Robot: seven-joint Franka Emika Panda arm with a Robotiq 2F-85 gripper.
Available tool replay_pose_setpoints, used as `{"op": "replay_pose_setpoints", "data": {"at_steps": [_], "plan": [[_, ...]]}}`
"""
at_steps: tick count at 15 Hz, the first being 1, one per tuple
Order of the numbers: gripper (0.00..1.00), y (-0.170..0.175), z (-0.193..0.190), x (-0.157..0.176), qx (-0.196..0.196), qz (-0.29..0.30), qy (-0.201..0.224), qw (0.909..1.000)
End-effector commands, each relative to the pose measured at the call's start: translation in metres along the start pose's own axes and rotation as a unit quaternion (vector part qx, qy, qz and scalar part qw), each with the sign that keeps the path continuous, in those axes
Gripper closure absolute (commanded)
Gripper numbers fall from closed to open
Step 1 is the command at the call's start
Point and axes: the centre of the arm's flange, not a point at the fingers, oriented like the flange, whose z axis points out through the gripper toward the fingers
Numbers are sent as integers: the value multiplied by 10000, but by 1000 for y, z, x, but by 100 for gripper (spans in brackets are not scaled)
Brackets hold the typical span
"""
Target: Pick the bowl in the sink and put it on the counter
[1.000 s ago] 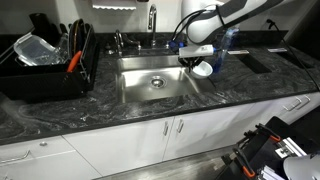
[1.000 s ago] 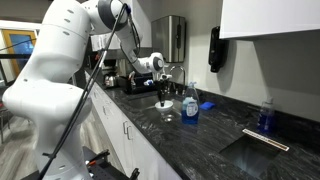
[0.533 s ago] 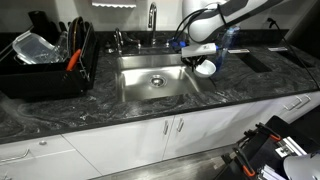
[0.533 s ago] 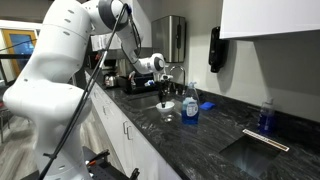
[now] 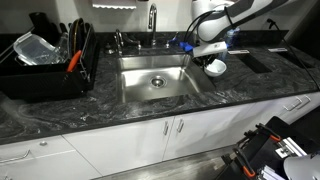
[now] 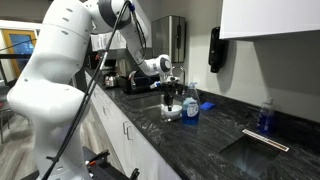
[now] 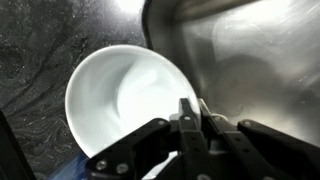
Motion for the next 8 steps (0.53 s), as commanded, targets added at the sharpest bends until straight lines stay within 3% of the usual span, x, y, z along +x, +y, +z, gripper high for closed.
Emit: {"op": "replay_pose_setpoints", "data": {"at_steps": [1,5,8], "plan": [[98,35,12,-31,172,-324,358,9987],[98,52,20,-43,559,-357,596,9960],[98,71,13,-25,789,-79,425,9959]]}}
